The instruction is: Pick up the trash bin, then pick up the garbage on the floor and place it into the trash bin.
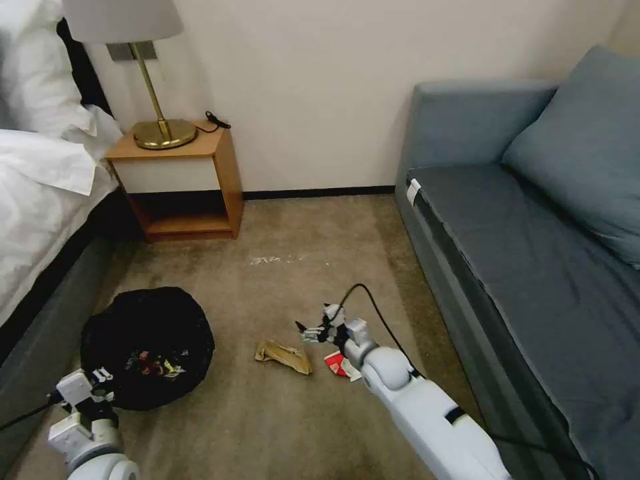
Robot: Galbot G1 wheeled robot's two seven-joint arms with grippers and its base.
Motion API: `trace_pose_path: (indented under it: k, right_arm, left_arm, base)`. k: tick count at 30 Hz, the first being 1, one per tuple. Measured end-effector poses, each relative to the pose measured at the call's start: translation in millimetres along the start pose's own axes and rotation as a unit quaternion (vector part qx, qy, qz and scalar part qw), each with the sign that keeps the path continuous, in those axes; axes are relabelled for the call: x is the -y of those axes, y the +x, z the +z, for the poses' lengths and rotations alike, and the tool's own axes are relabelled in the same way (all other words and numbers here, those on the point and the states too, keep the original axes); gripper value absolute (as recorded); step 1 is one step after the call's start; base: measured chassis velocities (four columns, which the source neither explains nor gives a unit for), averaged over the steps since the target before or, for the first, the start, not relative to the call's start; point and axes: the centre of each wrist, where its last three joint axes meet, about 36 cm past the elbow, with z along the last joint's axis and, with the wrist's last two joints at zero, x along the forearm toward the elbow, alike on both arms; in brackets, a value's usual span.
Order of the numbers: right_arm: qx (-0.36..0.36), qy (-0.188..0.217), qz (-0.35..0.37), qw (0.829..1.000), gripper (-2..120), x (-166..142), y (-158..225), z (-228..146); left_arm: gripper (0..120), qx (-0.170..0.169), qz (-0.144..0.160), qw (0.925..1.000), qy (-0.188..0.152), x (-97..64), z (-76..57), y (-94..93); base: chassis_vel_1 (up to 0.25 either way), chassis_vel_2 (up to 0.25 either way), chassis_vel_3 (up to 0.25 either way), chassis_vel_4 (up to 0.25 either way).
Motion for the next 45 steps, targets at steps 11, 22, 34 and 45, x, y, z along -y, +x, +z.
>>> trace_pose_path:
  k: [11, 22, 34, 45]
  right_arm:
    - [-0.067, 0.029, -0.023, 0.997, 100, -15.0, -45.5, 9.2]
    - [-0.120, 0.062, -0.055, 0.989, 100, -31.1, -59.0, 42.4]
    - [-0.151, 0.095, -0.079, 0.981, 83, -21.0, -53.0, 75.8]
    - [-0.145, 0.094, -0.085, 0.981, 45, -24.6, -52.8, 77.1]
  left_arm:
    - [3, -0.005, -0.009, 0.9999, 0.006, -0.5, 3.5, 4.6]
    - [3, -0.011, -0.011, 0.9998, 0.011, 4.4, 8.5, 5.2]
    - [3, -0.016, -0.017, 0.9997, 0.012, 3.3, 18.8, 7.4]
    - [3, -0.016, -0.017, 0.9996, 0.015, 3.6, 20.7, 7.6]
  base:
    - [0.000, 0.000, 0.000, 0.000]
    - [0.000, 0.000, 0.000, 0.000]
    - [0.000, 0.000, 0.000, 0.000]
    - [0.000, 0.000, 0.000, 0.000]
